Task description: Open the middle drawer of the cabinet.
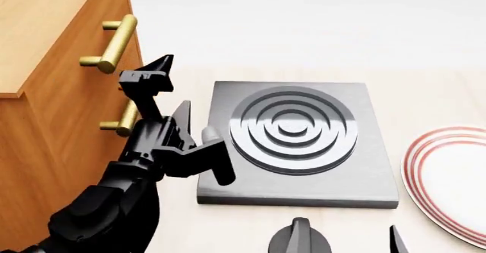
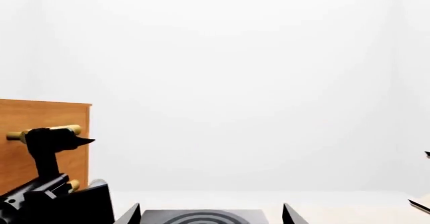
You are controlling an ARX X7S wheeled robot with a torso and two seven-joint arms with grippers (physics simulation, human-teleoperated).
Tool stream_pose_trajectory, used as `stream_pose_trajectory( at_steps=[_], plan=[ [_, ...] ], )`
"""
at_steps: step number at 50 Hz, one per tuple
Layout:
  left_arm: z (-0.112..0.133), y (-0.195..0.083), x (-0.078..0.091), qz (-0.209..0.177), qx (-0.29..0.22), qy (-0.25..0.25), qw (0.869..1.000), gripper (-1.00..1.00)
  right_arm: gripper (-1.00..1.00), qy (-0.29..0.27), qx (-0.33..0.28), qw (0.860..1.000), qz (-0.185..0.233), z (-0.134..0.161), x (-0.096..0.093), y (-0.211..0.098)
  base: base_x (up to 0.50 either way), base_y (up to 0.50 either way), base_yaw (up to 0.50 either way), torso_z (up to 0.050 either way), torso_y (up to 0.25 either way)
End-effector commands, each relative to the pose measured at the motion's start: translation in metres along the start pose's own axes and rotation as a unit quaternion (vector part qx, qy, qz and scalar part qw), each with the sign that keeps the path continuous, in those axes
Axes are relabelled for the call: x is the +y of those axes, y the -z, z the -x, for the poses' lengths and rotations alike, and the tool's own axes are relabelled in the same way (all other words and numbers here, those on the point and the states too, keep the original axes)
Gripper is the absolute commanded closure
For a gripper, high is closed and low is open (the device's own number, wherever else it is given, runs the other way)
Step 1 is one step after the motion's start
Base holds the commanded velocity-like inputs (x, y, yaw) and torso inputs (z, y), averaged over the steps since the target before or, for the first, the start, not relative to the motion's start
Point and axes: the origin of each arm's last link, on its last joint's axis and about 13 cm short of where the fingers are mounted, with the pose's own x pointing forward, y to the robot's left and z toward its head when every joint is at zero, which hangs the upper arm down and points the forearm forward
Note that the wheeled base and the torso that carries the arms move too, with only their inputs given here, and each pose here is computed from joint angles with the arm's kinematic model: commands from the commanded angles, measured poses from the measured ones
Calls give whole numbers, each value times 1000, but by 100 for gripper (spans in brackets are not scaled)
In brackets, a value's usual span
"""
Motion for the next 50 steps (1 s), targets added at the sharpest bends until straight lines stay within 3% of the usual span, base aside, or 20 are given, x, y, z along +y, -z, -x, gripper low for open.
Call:
stream_pose_trajectory(
  at_steps=[1,15,20,50],
  plan=[
    [-5,17,3,-53,30,-8,998,-100,-100,-4,1,1000,-3,0,1,1,0,0,0,0,0],
    [-1,19,-2,-85,38,-18,995,-100,-100,-4,0,1000,-4,0,0,0,0,0,0,0,0],
    [0,16,-7,-58,26,-18,998,-100,-100,-4,0,1000,-4,0,0,0,0,0,0,0,0],
    [14,17,-29,-43,24,7,999,-100,-100,-5,1,1000,-4,0,1,1,0,0,0,0,0]
  ],
)
